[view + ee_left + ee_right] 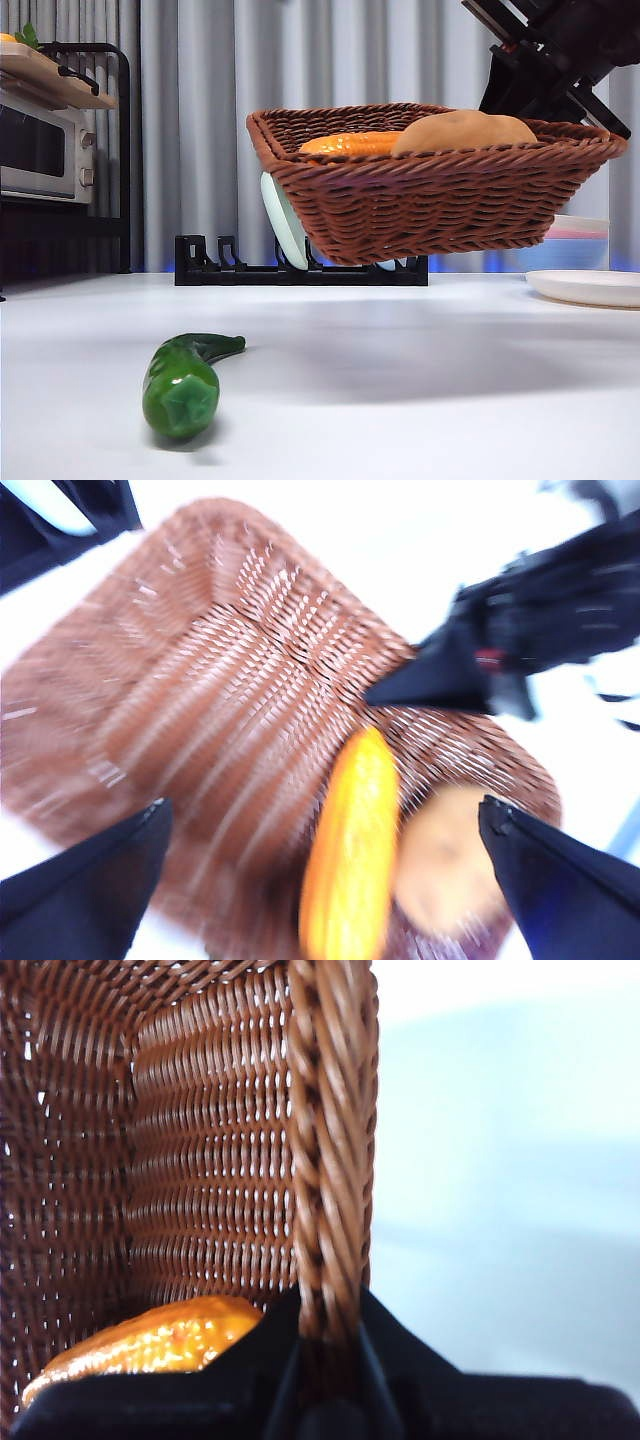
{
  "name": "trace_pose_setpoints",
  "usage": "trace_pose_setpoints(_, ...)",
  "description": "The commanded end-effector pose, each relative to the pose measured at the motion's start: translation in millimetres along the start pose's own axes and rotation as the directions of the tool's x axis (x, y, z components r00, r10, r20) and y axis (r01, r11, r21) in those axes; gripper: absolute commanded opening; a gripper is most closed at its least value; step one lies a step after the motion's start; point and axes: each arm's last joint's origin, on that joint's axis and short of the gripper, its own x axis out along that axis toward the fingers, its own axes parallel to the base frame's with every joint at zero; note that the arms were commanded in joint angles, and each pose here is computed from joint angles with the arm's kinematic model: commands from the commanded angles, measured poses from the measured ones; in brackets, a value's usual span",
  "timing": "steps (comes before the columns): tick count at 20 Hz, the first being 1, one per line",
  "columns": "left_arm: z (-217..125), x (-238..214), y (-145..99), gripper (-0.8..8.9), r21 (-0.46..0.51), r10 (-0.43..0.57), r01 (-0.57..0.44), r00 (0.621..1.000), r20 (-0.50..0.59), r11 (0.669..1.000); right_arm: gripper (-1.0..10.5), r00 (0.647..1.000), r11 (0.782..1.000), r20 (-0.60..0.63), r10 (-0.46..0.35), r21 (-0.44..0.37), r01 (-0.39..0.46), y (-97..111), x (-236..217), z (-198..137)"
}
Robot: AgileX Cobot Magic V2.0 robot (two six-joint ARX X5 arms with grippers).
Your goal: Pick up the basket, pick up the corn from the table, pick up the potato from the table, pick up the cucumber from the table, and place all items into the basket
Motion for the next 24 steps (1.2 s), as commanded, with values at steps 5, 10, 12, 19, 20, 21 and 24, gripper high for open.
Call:
trace_pose_setpoints(5, -47, -62, -9, 5.97, -0.041, -0.011, 0.004, 0.989, -0.150, 0.999, -0.1, 0.998, 0.999, 0.057, -0.033, 0.029, 0.031, -16, -9, 8)
trace_pose_setpoints(10, -110, -5, -17, 5.97, -0.163, 0.036, -0.091, 0.949, -0.314, 0.982, -0.1, 0.994, 0.995, 0.085, -0.072, 0.072, 0.065, -32, -18, 10)
trace_pose_setpoints(12, -136, 25, -14, 5.97, -0.210, 0.058, -0.139, 0.934, -0.353, 0.968, -0.1, 0.993, 0.994, 0.090, -0.079, 0.080, 0.072, -35, -20, 11)
trace_pose_setpoints(19, -178, 101, 8, 5.93, -0.276, 0.124, -0.264, 0.891, -0.438, 0.924, -0.1, 0.992, 0.994, 0.092, -0.083, 0.083, 0.076, -36, -20, 11)
trace_pose_setpoints(20, -179, 111, 11, 5.93, -0.277, 0.130, -0.272, 0.889, -0.440, 0.922, -0.1, 0.992, 0.994, 0.092, -0.083, 0.083, 0.076, -36, -20, 11)
trace_pose_setpoints(21, -180, 120, 15, 5.92, -0.271, 0.134, -0.273, 0.888, -0.441, 0.923, -0.1, 0.992, 0.994, 0.092, -0.083, 0.083, 0.076, -36, -20, 11)
trace_pose_setpoints(24, -187, 141, 18, 4.86, -0.271, 0.124, -0.282, 0.868, -0.481, 0.920, -0.1, 0.992, 0.994, 0.092, -0.083, 0.083, 0.075, -36, -20, 11)
